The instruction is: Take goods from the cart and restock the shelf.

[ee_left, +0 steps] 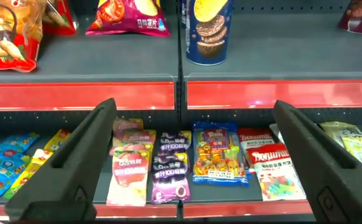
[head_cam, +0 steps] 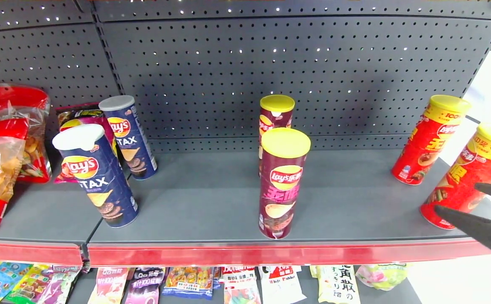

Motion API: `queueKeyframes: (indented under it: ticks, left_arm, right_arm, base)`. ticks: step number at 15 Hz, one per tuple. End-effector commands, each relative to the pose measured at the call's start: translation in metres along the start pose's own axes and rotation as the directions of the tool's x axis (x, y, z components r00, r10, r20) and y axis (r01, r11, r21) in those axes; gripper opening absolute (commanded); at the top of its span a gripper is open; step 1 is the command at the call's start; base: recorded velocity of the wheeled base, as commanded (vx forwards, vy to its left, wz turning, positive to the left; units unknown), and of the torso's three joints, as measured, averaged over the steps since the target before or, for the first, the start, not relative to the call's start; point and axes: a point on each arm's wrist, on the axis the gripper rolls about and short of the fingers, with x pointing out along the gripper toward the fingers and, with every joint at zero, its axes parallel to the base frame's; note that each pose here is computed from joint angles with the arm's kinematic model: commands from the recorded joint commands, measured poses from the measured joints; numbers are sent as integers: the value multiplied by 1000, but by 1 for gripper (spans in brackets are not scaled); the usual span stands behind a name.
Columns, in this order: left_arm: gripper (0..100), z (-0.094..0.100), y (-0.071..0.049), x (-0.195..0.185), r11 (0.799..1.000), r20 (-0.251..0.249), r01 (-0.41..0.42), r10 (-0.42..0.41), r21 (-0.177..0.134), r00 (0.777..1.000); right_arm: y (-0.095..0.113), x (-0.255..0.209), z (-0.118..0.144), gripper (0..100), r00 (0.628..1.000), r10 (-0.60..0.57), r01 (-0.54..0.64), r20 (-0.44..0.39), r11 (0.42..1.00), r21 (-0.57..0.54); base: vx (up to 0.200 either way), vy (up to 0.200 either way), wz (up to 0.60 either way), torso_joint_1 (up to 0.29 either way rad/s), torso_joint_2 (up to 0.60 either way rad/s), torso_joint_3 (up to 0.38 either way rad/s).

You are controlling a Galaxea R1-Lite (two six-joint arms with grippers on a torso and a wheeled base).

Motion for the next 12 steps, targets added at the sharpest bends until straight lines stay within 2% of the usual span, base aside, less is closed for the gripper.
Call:
queueKeyframes:
  ticks: [1, 3, 6, 12]
  left_arm:
    - [100, 0, 0, 0, 1000, 0, 0, 0, 0, 1000]
    - [100, 0, 0, 0, 1000, 0, 0, 0, 0, 1000]
    - [100, 0, 0, 0, 1000, 0, 0, 0, 0, 1000]
    - [100, 0, 0, 0, 1000, 0, 0, 0, 0, 1000]
  right_arm:
    - [13, 49, -5, 100, 982, 98, -103, -163, 994, -20]
    - [18, 71, -12, 100, 962, 119, -130, -244, 991, -26]
    - [18, 93, -15, 100, 950, 54, -79, -306, 994, -69]
    - [31, 129, -17, 100, 925, 56, -100, -376, 990, -98]
  base:
    - [0, 0, 0, 0, 0, 0]
    - [0, 0, 0, 0, 0, 0]
    - [0, 0, 0, 0, 0, 0]
    - [0, 0, 0, 0, 0, 0]
